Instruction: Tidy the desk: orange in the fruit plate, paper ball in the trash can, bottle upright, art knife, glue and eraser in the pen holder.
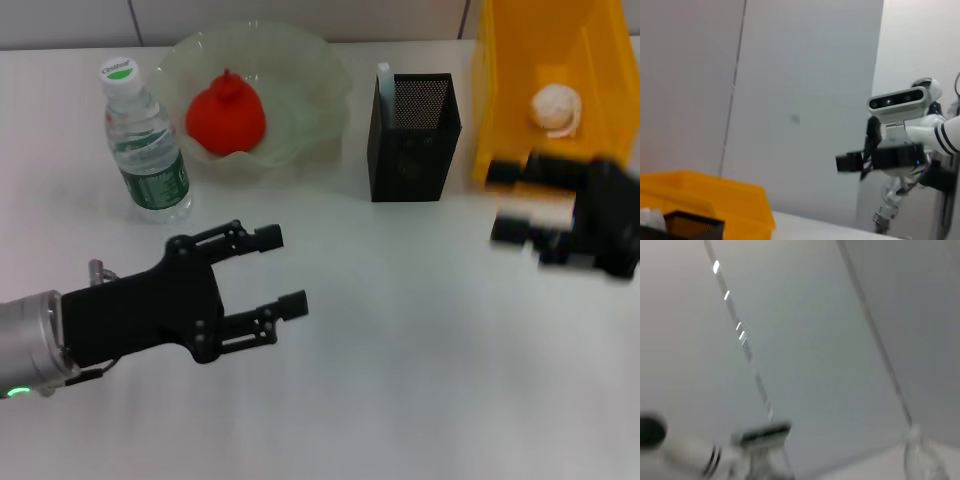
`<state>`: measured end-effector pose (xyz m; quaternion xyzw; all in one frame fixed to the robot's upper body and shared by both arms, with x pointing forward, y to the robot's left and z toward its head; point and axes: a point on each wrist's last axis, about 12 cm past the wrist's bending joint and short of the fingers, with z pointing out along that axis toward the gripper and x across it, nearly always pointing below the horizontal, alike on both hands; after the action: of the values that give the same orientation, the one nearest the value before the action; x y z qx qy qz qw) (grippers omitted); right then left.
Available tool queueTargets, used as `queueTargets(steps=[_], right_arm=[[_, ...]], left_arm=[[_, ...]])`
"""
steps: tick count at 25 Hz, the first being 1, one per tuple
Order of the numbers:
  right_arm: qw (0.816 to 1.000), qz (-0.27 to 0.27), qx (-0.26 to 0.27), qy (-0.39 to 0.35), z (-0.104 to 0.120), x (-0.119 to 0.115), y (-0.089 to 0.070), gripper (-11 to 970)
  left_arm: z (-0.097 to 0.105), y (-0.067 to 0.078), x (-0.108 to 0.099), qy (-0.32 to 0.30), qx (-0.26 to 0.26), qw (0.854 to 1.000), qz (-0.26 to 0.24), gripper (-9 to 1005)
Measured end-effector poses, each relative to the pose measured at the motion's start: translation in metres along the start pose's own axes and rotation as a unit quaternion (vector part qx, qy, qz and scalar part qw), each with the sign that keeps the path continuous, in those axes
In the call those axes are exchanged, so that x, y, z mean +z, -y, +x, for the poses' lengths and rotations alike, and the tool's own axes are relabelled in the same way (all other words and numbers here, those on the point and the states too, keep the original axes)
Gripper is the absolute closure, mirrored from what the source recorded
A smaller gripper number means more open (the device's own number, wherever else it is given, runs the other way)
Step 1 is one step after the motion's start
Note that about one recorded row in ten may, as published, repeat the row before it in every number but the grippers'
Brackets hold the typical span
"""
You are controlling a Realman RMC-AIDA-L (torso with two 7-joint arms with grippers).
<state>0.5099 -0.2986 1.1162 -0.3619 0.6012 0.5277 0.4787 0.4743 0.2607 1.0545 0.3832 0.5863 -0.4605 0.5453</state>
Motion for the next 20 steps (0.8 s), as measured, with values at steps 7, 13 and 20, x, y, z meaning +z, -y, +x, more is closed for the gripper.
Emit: queueTargets(steps=[7, 13, 20], right_arm=[[0.997, -0.006, -0.01, -0.075, 0.041, 0.013, -0.008, 253], [0.996, 0.008, -0.001, -0.092, 0.052, 0.02, -0.007, 250], [0.995, 0.026, 0.001, -0.094, 0.06, 0.023, -0.008, 250]], left_arm=[[0.002, -0.006, 0.008, -0.038, -0.028, 0.999, 0.016, 258], [0.002, -0.008, 0.011, -0.063, -0.038, 0.997, 0.035, 247], [0.003, -0.005, 0.011, -0.075, -0.039, 0.995, 0.052, 219]])
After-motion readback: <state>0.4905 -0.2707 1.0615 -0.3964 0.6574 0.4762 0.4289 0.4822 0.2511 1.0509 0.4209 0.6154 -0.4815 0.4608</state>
